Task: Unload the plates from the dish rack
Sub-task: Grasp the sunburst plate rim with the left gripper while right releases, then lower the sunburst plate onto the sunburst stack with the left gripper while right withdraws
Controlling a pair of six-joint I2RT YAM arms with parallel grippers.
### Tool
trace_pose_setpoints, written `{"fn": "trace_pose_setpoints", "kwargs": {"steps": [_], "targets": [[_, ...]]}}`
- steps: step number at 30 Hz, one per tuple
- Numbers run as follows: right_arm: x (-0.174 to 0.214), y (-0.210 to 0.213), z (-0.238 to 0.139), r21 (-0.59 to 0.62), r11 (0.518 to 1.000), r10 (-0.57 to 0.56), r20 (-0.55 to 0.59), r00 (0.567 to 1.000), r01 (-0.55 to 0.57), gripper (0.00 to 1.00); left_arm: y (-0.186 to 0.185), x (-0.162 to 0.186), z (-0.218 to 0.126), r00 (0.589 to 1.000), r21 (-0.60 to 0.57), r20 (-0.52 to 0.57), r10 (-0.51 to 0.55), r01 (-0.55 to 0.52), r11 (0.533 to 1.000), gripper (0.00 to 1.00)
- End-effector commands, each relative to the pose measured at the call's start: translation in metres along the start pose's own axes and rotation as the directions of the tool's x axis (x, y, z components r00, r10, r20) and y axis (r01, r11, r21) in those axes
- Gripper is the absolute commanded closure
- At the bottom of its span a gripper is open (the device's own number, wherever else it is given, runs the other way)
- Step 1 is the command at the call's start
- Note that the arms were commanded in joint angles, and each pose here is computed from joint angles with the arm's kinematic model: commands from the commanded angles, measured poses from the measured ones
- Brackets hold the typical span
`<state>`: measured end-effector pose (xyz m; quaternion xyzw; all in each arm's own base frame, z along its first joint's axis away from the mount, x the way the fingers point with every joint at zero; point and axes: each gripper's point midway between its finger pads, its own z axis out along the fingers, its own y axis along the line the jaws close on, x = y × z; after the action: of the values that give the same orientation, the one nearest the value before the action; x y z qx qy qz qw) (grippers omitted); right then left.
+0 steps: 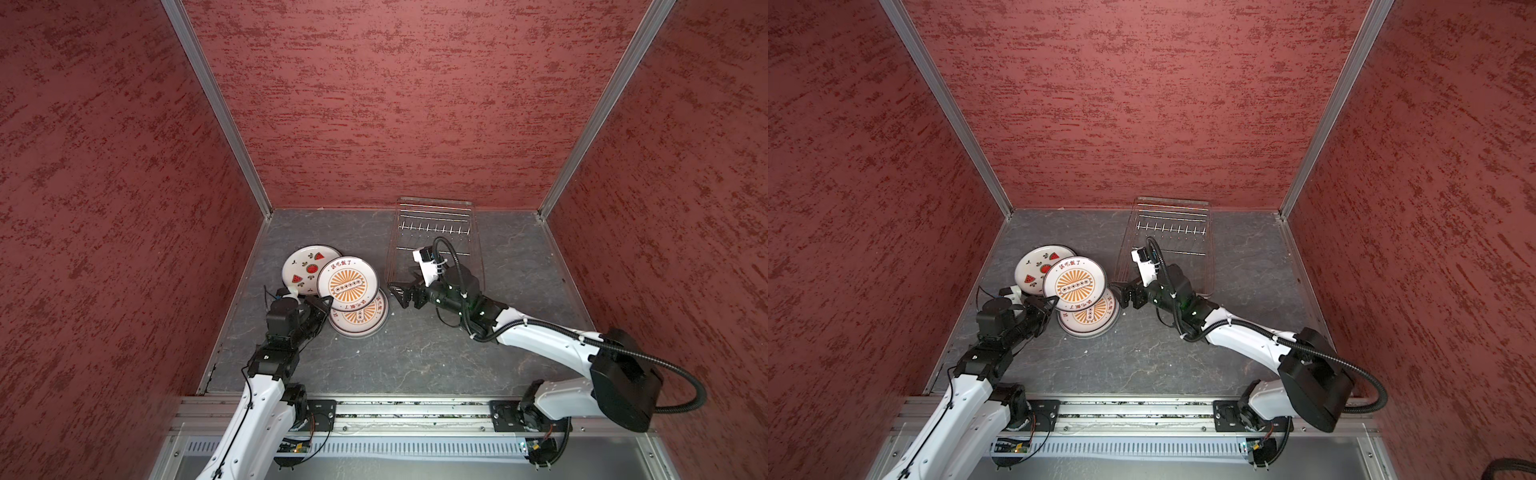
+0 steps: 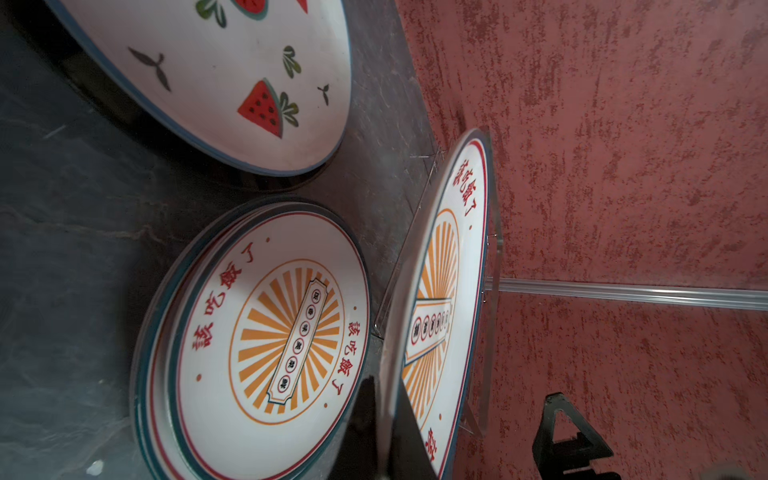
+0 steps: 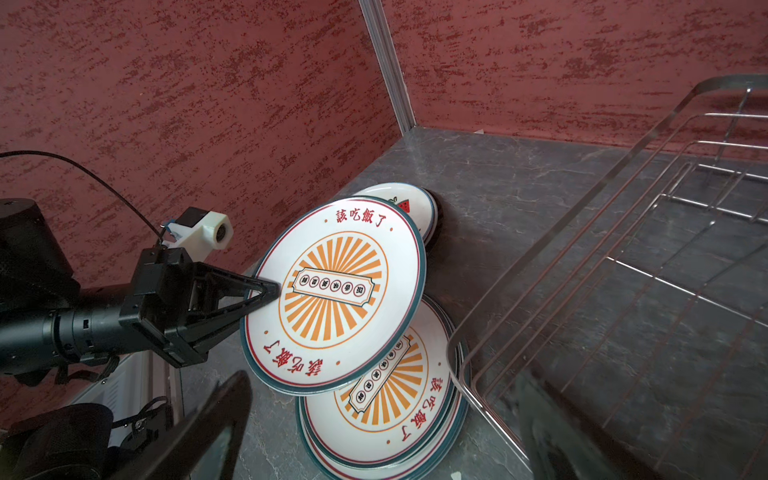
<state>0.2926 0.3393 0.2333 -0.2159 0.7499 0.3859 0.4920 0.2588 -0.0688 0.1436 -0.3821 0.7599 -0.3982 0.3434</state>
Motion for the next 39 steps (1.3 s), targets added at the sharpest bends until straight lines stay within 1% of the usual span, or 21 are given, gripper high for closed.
{"fn": "trace_pose_setpoints", "kwargs": {"steps": [1, 5, 9, 12, 17, 19, 22, 29, 34, 36, 37, 39], "targets": [[-0.013, 0.002, 0.003, 0.03, 0.999, -0.042, 0.03, 0.999, 0.041, 0.01, 0.009, -0.007, -0.005, 0.998, -0.049, 0.048, -0.042, 0.044, 0.998, 1.0], [-0.01, 0.001, 0.004, 0.043, 0.998, -0.047, 0.028, 0.999, 0.046, 0.01, 0.023, -0.001, -0.001, 0.996, -0.073, 0.038, -0.083, 0.086, 0.994, 1.0], [-0.009, -0.001, 0.006, 0.051, 0.998, -0.046, 0.025, 0.999, 0.044, 0.01, 0.032, 0.004, 0.001, 0.996, -0.117, 0.028, -0.08, 0.083, 0.99, 1.0], [-0.008, -0.001, 0.008, 0.053, 0.998, -0.046, 0.022, 0.999, 0.045, 0.01, 0.036, 0.01, 0.005, 0.995, -0.136, 0.006, -0.097, 0.097, 0.986, 1.0], [-0.005, -0.003, 0.011, 0.065, 0.997, -0.044, 0.014, 0.999, 0.043, 0.01, 0.048, 0.019, 0.006, 0.997, -0.253, 0.021, -0.07, 0.073, 0.965, 1.0], [-0.005, -0.004, 0.011, 0.071, 0.997, -0.043, 0.012, 0.999, 0.042, 0.01, 0.047, 0.025, 0.009, 0.997, -0.258, 0.001, -0.077, 0.075, 0.963, 1.0], [-0.004, -0.006, 0.011, 0.078, 0.996, -0.044, 0.014, 0.999, 0.043, 0.01, 0.044, 0.033, 0.014, 0.996, -0.23, -0.025, -0.091, 0.083, 0.97, 1.0], [-0.004, -0.008, 0.006, 0.093, 0.995, -0.047, 0.02, 0.999, 0.045, 0.01, 0.052, 0.037, 0.017, 0.992, -0.258, -0.028, -0.126, 0.115, 0.959, 1.0], [-0.003, -0.009, 0.002, 0.1, 0.994, -0.051, 0.023, 0.998, 0.048, 0.01, 0.054, 0.042, 0.019, 0.988, -0.256, -0.045, -0.145, 0.129, 0.958, 0.92], [-0.003, -0.009, 0.001, 0.101, 0.994, -0.051, 0.023, 0.998, 0.048, 0.01, 0.055, 0.043, 0.019, 0.989, -0.261, -0.044, -0.144, 0.128, 0.957, 0.76], [-0.003, -0.01, 0.001, 0.103, 0.994, -0.052, 0.023, 0.998, 0.049, 0.01, 0.056, 0.042, 0.019, 0.989, -0.262, -0.041, -0.142, 0.127, 0.957, 0.73], [-0.003, -0.01, 0.0, 0.104, 0.993, -0.052, 0.023, 0.998, 0.049, 0.01, 0.057, 0.044, 0.02, 0.989, -0.263, -0.041, -0.142, 0.126, 0.956, 0.68]]}}
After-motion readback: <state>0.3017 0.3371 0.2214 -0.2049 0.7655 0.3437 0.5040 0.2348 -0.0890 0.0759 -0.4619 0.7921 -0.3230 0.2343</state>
